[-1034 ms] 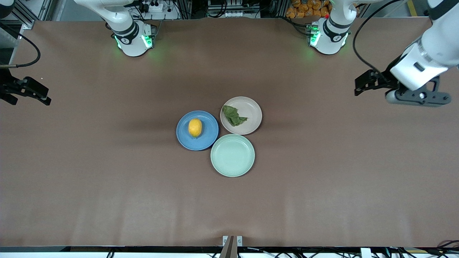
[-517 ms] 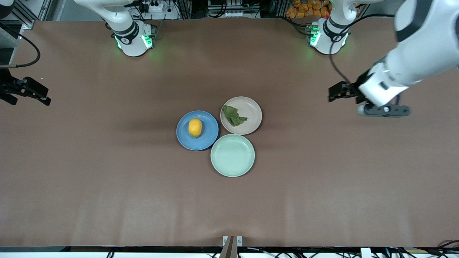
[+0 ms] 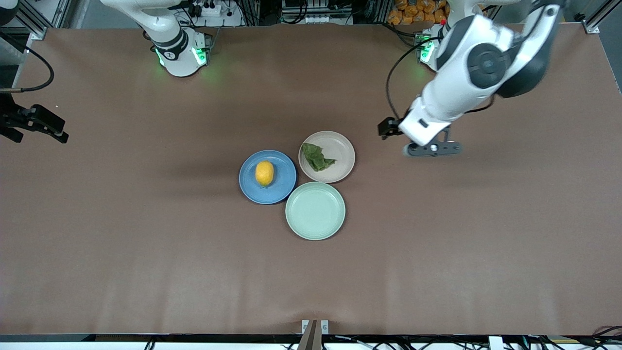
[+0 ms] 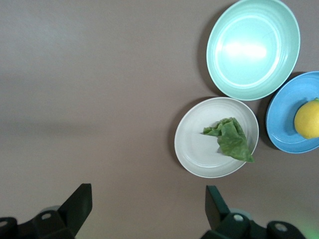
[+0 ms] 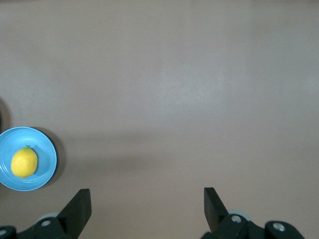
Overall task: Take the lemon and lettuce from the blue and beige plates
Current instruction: 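Move the left gripper over the lettuce on the beige plate, then lower the left gripper and close it on the green lettuce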
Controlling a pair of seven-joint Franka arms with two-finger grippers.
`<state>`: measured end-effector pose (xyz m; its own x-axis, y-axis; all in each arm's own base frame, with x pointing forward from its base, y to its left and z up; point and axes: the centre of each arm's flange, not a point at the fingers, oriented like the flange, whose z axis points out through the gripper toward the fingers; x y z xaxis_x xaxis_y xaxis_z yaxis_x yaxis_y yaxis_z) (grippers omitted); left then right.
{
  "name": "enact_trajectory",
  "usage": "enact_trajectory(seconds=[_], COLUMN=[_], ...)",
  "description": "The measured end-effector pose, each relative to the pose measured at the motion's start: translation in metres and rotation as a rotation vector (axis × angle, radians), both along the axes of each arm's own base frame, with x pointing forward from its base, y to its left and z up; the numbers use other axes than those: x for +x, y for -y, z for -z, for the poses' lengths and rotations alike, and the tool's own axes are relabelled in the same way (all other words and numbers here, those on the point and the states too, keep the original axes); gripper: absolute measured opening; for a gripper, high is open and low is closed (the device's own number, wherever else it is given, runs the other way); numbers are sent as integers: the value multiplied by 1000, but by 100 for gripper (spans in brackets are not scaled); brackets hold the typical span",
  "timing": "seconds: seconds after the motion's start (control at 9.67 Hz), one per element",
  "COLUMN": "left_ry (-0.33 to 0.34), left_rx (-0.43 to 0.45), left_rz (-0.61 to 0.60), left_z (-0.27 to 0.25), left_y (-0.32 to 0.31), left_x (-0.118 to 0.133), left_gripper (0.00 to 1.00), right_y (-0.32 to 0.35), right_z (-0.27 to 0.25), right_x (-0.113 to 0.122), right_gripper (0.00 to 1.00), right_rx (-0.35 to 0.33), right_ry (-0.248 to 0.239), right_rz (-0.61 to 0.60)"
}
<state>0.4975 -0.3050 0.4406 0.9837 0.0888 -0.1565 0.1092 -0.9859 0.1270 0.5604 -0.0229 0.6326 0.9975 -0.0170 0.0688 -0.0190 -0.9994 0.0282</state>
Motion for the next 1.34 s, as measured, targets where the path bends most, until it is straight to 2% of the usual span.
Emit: enact_trajectory(seconds=[0.41,0.72,1.14,1.34], left_ry=[14,31,22,46], left_rx=[63,79,46,74], left_rz=[-61,-104,-150,-139], left_z=[77,115,147,171], left_y=[82,110,128,146], left_x=[-27,-35,-29,-41], left_gripper=[100,100,100,100], right_y=[0,0,-1,-3], right_z=[0,1,2,3], right_x=[0,0,0,-1], right_gripper=[100,100,100,100], right_rx=[0,0,0,0], right_ry=[-1,-2,-11,-18], right_rz=[0,0,-2,-4])
